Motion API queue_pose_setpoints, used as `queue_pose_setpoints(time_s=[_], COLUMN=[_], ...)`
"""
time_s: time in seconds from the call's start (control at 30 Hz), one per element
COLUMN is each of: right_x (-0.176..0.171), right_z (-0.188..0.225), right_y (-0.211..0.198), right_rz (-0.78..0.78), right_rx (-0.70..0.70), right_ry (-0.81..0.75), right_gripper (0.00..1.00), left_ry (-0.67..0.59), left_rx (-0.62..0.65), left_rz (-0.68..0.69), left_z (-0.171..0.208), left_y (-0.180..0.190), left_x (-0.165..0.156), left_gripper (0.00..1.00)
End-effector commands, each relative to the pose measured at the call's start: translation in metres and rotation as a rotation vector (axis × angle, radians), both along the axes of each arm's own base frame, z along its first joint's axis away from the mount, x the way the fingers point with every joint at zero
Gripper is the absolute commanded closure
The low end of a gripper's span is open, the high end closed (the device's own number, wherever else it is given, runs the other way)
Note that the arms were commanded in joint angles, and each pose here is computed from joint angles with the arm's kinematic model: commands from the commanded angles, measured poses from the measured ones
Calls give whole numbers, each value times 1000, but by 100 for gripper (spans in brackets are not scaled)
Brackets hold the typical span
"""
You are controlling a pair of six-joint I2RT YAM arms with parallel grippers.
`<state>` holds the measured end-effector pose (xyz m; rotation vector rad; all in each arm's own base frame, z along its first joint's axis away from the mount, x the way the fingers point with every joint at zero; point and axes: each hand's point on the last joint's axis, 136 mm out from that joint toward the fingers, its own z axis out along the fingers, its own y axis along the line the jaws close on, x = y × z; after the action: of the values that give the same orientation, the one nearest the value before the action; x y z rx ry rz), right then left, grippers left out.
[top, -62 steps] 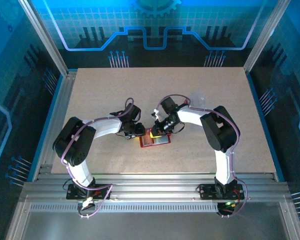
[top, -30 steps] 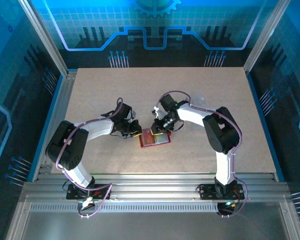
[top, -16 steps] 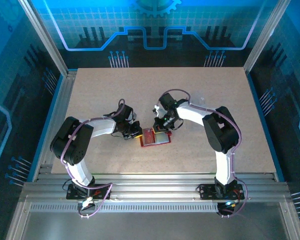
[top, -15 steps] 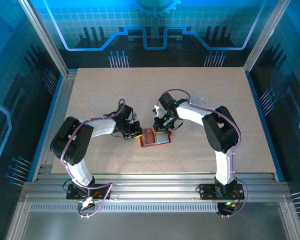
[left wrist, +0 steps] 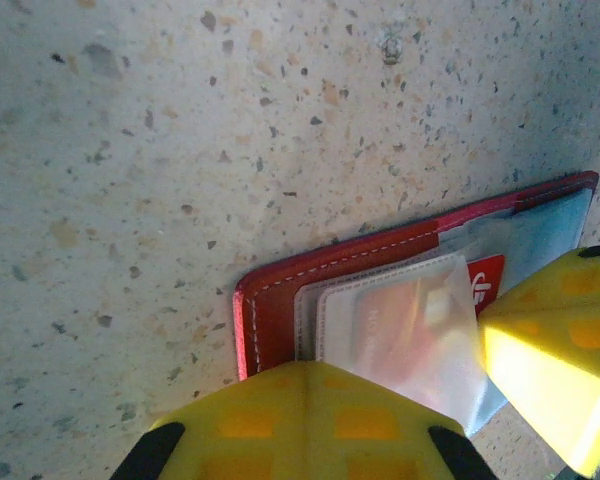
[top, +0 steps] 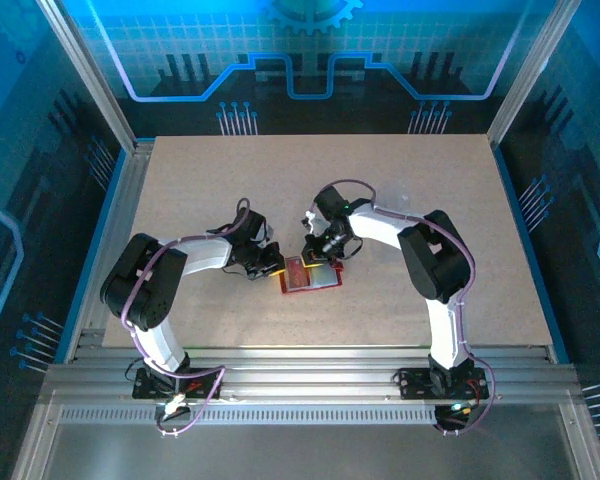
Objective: Put the credit cards into the card holder
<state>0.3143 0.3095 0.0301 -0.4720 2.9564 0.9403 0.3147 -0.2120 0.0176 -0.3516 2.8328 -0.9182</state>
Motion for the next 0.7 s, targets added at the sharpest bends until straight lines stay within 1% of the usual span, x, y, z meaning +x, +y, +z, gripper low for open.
queue_pose_setpoints(time_s=[0.0, 0.13, 0.3, 0.37, 0.4, 0.57, 0.67], right_x=[-4, -3, 4, 8, 8, 8, 7], right_z=[8, 13, 27, 20, 18, 4, -4], right_y=[18, 22, 1, -18, -24, -33, -30], right_rz=[16, 12, -12, -28, -29, -47, -44], right_rx=[62, 92, 0, -127, -166, -209, -211], right_ry=[14, 12, -61, -77, -81, -59, -43], right_gripper=[100, 100, 100, 100, 100, 100, 100], left_ry=[35, 28, 27, 27, 28, 32, 33], left_rx=[9, 4, -3, -6, -5, -2, -2], left_rz=[10, 12, 14, 15, 14, 16, 19], left_z=[-7, -4, -1, -2, -2, -4, -4], left_y=[6, 6, 6, 6, 6, 7, 8], left_x=[-8, -8, -7, -6, -7, -7, -7], left_gripper=[96, 94, 94, 94, 94, 94, 94])
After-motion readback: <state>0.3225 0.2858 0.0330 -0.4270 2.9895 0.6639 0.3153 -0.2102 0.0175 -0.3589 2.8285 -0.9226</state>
